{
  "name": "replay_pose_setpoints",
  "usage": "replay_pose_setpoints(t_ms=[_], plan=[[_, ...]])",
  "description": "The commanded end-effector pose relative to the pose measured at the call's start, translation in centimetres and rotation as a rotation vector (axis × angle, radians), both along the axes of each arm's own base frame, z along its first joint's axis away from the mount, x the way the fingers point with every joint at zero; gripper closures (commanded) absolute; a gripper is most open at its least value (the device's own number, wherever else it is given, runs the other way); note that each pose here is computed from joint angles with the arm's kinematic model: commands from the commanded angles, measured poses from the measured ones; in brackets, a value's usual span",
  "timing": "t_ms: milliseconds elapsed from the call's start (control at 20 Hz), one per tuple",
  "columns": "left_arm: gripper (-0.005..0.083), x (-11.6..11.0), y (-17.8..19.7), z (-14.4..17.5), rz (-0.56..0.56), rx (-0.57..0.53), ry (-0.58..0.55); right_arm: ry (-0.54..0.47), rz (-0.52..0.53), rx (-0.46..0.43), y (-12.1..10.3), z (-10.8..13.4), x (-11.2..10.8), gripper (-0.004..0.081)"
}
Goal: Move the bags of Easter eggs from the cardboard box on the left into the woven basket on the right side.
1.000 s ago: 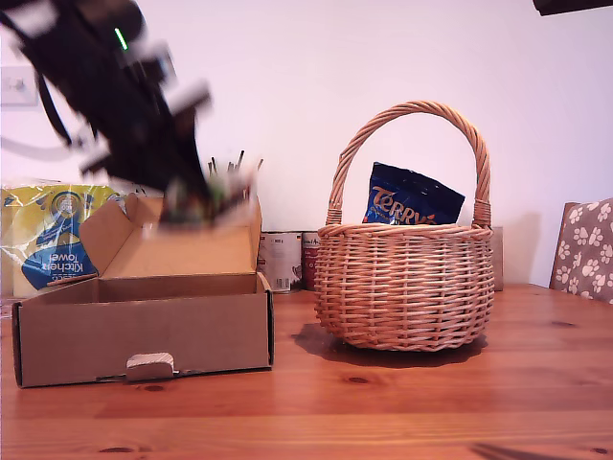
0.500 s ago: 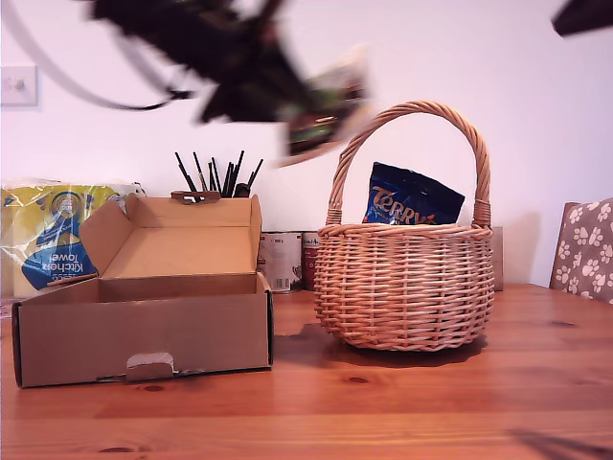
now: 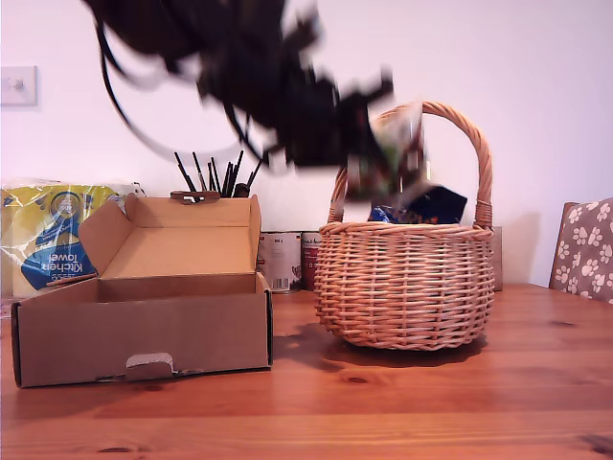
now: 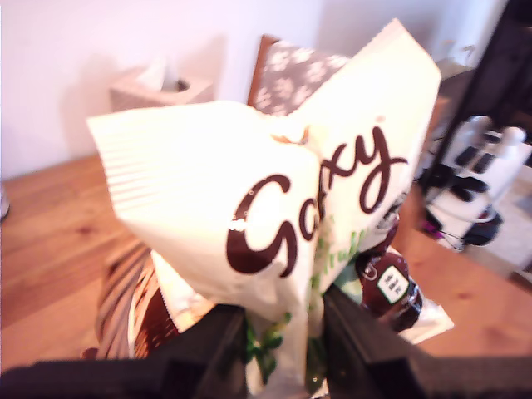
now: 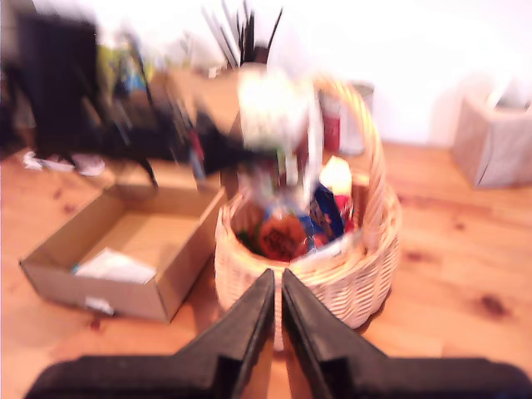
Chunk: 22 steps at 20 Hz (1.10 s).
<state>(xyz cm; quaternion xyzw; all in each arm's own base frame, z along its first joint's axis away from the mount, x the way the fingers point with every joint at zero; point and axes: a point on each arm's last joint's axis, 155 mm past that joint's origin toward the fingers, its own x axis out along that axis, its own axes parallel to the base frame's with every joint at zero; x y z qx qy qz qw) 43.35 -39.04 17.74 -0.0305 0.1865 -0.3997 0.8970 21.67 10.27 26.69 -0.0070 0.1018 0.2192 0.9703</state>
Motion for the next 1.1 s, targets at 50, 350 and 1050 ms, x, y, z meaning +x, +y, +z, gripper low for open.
replay_pose_setpoints(t_ms=[50,350,1050], plan=[[0.0646,-0.4,-0.3,-2.6,-0.012,0.038,0.044,-0.011,-0.002,0.002,-0.1,0.6,-0.2,0.078],[0.0345,-1.0,-0.7,-3.0,-0.033,0.046,0.061,0.001,-0.002,-0.003,-0.2,0.3,-0.3,0.078],[0.0793,-6.8,5.6,5.3,-0.086,0.24,0.024,0.025,0.015,-0.007,0.5,-0.2,0.3,0.078]])
